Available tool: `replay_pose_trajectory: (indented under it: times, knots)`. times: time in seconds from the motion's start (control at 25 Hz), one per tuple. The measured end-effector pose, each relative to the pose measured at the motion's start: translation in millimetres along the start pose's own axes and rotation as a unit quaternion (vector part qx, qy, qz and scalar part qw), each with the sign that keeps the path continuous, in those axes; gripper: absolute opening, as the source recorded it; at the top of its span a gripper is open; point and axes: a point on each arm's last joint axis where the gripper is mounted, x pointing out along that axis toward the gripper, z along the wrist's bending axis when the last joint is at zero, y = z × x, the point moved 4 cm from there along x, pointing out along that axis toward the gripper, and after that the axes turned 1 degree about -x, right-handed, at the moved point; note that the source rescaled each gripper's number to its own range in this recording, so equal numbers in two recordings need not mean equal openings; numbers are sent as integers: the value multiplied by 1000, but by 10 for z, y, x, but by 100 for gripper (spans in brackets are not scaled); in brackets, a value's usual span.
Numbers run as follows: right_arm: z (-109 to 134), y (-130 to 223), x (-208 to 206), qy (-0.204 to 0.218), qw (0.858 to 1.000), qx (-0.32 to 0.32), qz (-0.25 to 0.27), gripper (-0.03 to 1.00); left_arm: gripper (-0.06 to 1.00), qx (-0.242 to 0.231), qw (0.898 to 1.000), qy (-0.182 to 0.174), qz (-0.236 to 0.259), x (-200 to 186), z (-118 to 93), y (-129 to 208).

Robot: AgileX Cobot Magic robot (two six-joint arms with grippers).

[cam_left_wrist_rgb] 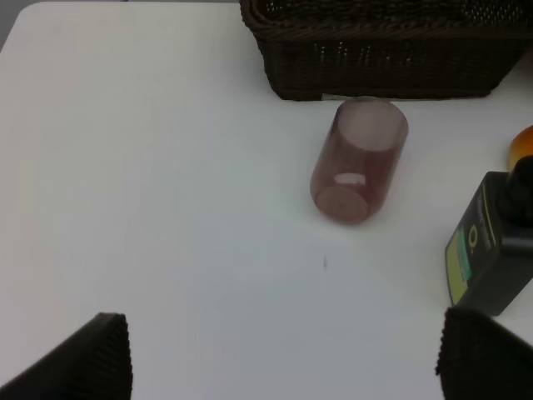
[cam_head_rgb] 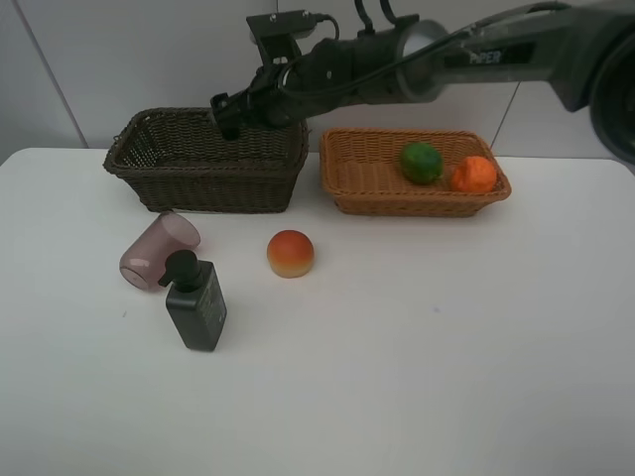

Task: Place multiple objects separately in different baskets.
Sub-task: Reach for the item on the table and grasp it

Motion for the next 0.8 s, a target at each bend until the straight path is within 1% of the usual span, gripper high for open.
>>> replay_pose_trajectory:
  times: [0.08, 0.2, 0.36, 0.48, 0.56, 0.8]
  knots:
    - [-6, -146, -133, 1, 1000, -7, -10, 100, 91, 0, 1000, 0, 0, 0, 0, 0]
    - [-16, -320, -358, 3, 1000, -24, -6, 100, 91, 0, 1000, 0, 0, 0, 0, 0]
    - [-58, -448, -661, 16, 997, -66, 21, 100, 91, 0, 1000, 0, 0, 0, 0, 0]
    - [-85, -410, -871, 21, 996, -78, 36, 100, 91, 0, 1000, 0, 0, 0, 0, 0]
    - [-131, -304, -1009, 25, 995, -78, 50, 100, 91, 0, 1000, 0, 0, 0, 0, 0]
    - [-447, -22, -1619, 57, 995, -62, 60, 100, 91, 0, 1000, 0, 0, 0, 0, 0]
